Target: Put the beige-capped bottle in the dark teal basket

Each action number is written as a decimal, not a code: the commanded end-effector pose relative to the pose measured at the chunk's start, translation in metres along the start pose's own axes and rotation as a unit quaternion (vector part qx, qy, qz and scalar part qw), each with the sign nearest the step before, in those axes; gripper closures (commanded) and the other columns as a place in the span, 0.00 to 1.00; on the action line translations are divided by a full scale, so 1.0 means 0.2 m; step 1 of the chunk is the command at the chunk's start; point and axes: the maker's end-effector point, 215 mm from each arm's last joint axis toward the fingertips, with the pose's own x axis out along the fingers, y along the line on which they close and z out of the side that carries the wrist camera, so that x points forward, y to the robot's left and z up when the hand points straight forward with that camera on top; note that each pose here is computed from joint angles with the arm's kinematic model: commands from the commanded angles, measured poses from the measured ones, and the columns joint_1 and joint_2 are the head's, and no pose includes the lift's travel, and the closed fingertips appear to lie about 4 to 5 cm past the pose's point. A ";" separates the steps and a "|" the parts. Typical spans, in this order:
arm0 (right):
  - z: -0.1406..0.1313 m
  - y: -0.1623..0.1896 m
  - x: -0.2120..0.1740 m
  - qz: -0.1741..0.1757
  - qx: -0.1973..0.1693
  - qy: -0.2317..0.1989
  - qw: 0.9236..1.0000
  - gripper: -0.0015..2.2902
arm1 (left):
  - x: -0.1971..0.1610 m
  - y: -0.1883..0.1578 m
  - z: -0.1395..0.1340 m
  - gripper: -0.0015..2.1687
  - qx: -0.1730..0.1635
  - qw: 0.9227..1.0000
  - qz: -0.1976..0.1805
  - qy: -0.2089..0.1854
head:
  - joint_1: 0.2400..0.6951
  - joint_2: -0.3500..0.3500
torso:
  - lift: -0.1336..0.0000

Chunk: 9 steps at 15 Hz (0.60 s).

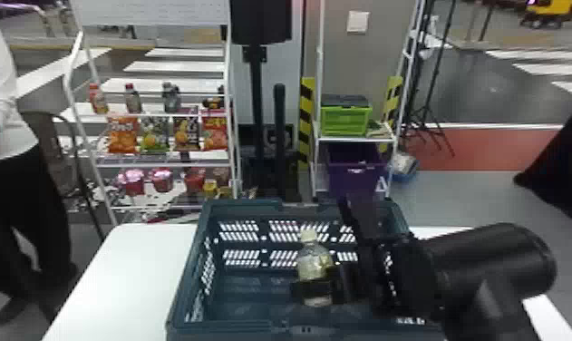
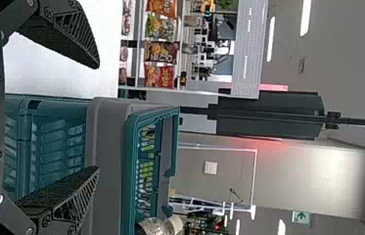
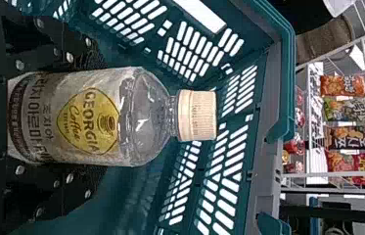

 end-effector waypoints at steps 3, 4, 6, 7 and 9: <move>0.00 0.00 0.00 -0.004 0.000 -0.002 1.000 0.03 | 0.00 0.00 0.01 0.07 -0.001 1.000 0.000 -0.001 | 0.57 0.50 | 1.00; 0.01 0.01 -0.01 -0.002 -0.002 -0.007 1.000 0.03 | 0.00 0.00 0.01 0.07 -0.001 1.000 0.000 -0.001 | 0.57 0.50 | 1.00; 0.01 0.01 -0.01 -0.002 0.002 -0.010 1.000 0.03 | 0.00 0.00 0.01 0.07 -0.001 1.000 0.000 -0.001 | 0.57 0.50 | 1.00; 0.01 0.00 -0.02 -0.003 0.002 -0.014 1.000 0.03 | 0.00 0.00 0.01 0.07 -0.001 1.000 0.000 -0.002 | 0.57 0.50 | 1.00; 0.08 0.02 -0.06 0.001 -0.002 -0.044 0.999 0.03 | 0.00 -0.01 0.02 0.07 -0.001 1.000 -0.001 -0.002 | 0.57 0.50 | 1.00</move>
